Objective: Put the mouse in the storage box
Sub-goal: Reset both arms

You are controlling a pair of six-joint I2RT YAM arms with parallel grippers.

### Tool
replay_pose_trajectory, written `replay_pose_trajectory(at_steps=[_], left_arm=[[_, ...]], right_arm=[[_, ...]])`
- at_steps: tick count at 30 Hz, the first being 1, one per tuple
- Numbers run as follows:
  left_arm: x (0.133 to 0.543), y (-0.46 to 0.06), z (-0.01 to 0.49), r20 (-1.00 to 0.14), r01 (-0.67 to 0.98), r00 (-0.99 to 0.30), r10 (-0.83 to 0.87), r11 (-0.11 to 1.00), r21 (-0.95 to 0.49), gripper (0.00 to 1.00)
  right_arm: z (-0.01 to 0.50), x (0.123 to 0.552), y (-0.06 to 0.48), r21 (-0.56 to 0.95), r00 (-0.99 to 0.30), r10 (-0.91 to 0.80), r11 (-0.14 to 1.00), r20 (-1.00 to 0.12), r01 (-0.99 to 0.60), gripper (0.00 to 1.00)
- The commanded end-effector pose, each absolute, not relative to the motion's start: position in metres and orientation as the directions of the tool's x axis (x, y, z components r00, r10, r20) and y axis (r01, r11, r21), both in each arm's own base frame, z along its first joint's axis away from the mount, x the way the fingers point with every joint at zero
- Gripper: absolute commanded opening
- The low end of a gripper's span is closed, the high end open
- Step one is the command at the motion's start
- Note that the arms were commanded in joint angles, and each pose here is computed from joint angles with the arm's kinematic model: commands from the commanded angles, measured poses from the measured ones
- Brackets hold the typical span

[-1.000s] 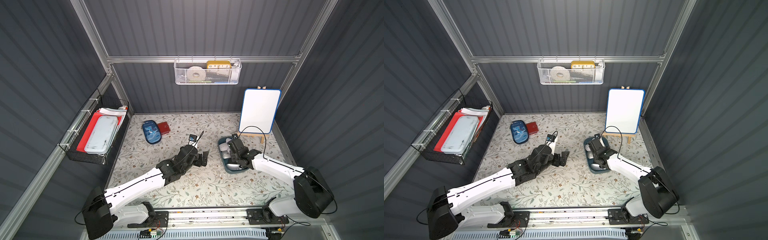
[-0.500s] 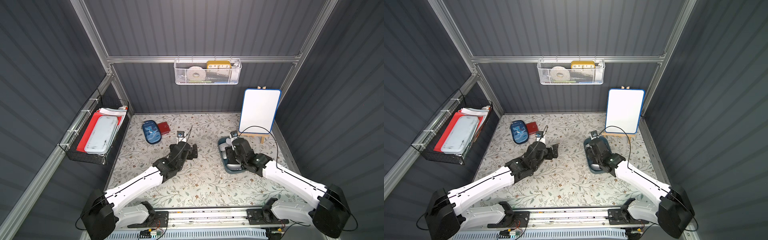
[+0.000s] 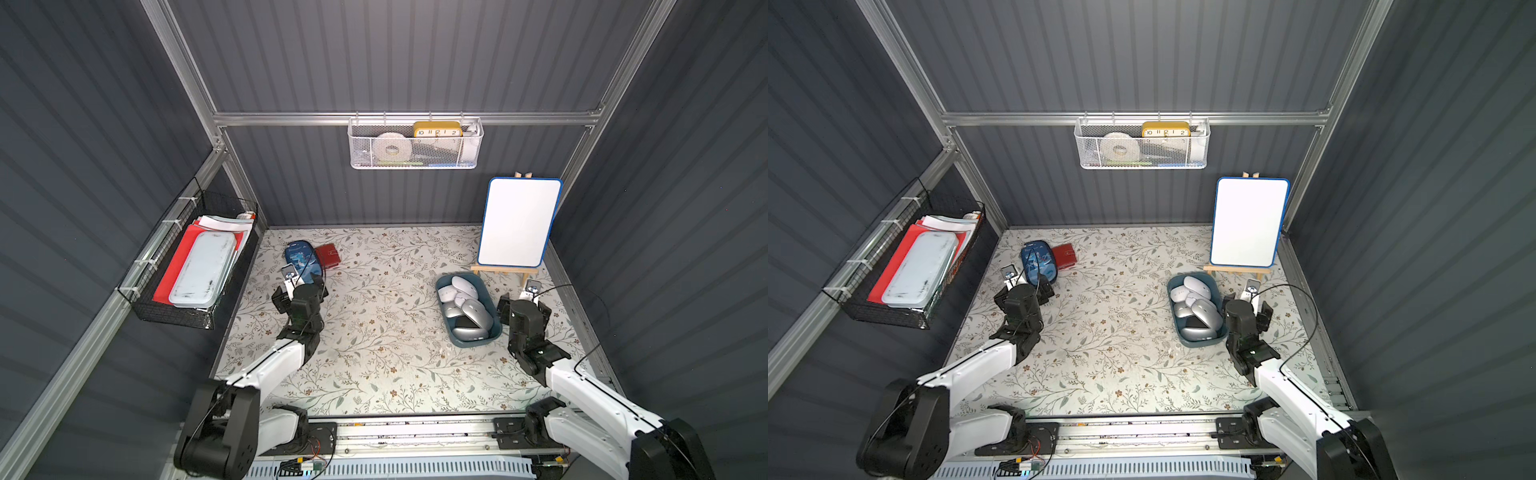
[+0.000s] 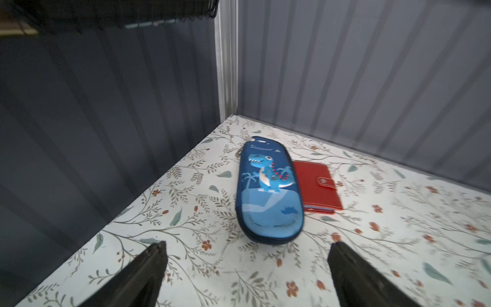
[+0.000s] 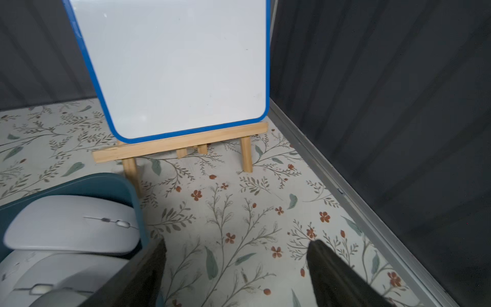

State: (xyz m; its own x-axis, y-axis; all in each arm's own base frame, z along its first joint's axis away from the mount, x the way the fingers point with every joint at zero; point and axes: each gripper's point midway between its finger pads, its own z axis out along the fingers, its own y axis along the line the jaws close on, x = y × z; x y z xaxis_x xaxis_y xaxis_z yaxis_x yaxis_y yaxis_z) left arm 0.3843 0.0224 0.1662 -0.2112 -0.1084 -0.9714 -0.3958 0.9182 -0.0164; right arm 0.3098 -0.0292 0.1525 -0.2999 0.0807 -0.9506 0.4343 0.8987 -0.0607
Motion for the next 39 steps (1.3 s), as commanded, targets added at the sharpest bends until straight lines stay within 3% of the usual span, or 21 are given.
replay_pose_trajectory(at_steps=[1, 4, 7, 10, 12, 13, 15, 17, 18, 19, 23, 24, 39], left_arm=[[0.405, 0.022, 0.168, -0.990, -0.305, -0.128, -0.066, 0.952, -0.024, 1.00], [0.417, 0.014, 0.179, -0.998, -0.250, -0.058, -0.008, 0.968, 0.007, 1.00], [0.432, 0.009, 0.181, -1.000, -0.178, 0.008, 0.030, 0.984, 0.028, 1.00], [0.456, 0.019, 0.162, -0.995, -0.165, -0.096, 0.001, 0.986, 0.016, 1.00], [0.446, 0.023, 0.169, -0.999, -0.133, -0.045, -0.023, 0.991, -0.017, 1.00], [0.436, 0.022, 0.174, -1.000, -0.123, -0.003, -0.023, 0.992, -0.022, 1.00], [0.417, 0.014, 0.178, -0.998, -0.066, 0.067, -0.009, 0.998, -0.013, 0.99], [0.420, 0.015, 0.175, -0.995, -0.040, 0.100, 0.028, 0.999, 0.024, 0.99], [0.431, 0.022, 0.160, -1.000, -0.046, -0.007, -0.026, 0.999, -0.025, 0.99], [0.437, 0.028, 0.157, -0.998, -0.030, -0.030, -0.055, 0.998, -0.054, 0.99], [0.438, 0.040, 0.164, -0.996, -0.061, 0.013, -0.083, 0.995, -0.084, 0.99], [0.438, 0.041, 0.162, -0.996, -0.068, -0.012, -0.090, 0.994, -0.089, 1.00], [0.439, 0.041, 0.161, -0.996, -0.070, -0.011, -0.091, 0.994, -0.090, 0.99]], right_arm=[[0.152, 0.316, -0.051, -0.007, -0.210, 0.117, 0.859, -0.971, 0.511, 0.86], [0.139, 0.324, -0.068, 0.034, -0.155, 0.144, 0.830, -0.977, 0.556, 0.87], [0.131, 0.338, -0.063, 0.073, -0.133, 0.160, 0.863, -0.978, 0.500, 0.87], [0.129, 0.358, -0.054, 0.053, -0.069, 0.090, 0.906, -0.994, 0.419, 0.85], [0.111, 0.364, -0.023, 0.021, -0.194, 0.073, 0.966, -0.978, 0.258, 0.80], [0.106, 0.370, -0.026, 0.000, -0.221, 0.062, 0.962, -0.973, 0.273, 0.87], [0.107, 0.380, -0.034, -0.003, -0.175, 0.054, 0.949, -0.983, 0.314, 0.89], [0.103, 0.382, -0.036, 0.003, -0.231, 0.082, 0.946, -0.969, 0.324, 0.90], [0.100, 0.385, -0.036, 0.008, -0.285, 0.105, 0.947, -0.953, 0.321, 0.90], [0.096, 0.387, -0.040, 0.017, -0.321, 0.128, 0.945, -0.939, 0.328, 0.90], [0.099, 0.391, -0.043, 0.040, -0.250, 0.121, 0.950, -0.961, 0.309, 0.88], [0.100, 0.390, -0.043, 0.041, -0.258, 0.126, 0.949, -0.958, 0.312, 0.99], [0.097, 0.391, -0.042, 0.035, -0.294, 0.129, 0.951, -0.947, 0.306, 0.99]])
